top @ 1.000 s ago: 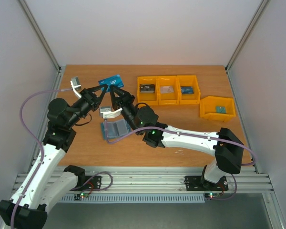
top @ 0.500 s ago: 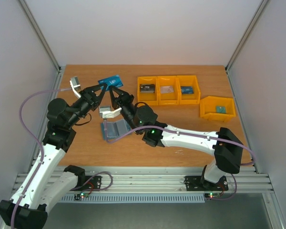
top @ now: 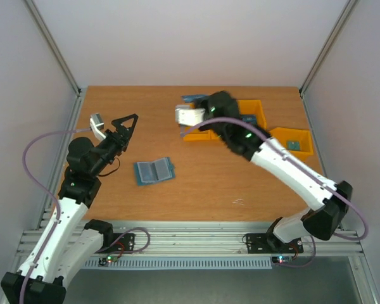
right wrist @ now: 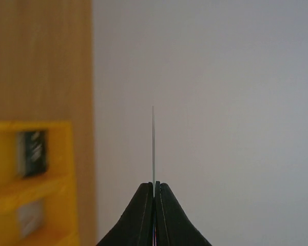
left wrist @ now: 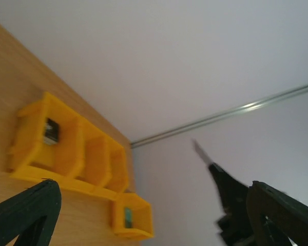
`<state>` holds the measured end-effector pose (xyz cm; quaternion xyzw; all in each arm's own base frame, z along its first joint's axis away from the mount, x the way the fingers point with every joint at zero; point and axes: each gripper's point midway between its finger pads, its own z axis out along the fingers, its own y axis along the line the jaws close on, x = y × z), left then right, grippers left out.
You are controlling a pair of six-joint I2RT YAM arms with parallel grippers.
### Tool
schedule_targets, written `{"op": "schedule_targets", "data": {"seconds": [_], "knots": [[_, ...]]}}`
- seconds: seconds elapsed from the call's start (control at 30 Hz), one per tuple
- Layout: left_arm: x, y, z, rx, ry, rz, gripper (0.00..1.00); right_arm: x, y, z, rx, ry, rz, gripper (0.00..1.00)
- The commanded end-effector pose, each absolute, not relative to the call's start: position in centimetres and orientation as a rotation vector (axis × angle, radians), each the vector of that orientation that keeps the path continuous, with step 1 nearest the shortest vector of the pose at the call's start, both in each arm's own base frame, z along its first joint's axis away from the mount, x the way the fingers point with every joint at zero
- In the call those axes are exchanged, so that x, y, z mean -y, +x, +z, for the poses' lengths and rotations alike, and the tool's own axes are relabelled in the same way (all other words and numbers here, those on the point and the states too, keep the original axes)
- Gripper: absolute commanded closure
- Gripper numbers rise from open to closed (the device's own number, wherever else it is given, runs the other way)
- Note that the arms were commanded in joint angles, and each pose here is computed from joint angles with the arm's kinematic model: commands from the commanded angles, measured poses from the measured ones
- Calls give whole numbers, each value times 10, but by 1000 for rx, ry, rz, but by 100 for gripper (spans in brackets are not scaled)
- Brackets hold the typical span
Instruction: Take the credit cards out of the card holder
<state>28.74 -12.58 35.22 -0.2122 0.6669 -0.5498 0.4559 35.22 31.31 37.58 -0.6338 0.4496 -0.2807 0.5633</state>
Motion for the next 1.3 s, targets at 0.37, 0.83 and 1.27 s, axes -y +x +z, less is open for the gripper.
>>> {"op": "schedule_targets", "data": {"seconds": [0.37,0.83,1.27], "knots": [[60,296,211,-1907,-552,-735,1,-97,369,234,-2015,-1734,-276,99],[-5,301,143,-1971,-746,-458,1,-40,512,161,-1820,-1757,-640,99],[-17,313,132,-2060,-761,-377,1,-31,565,114,-1745,-1803,-726,99]]}}
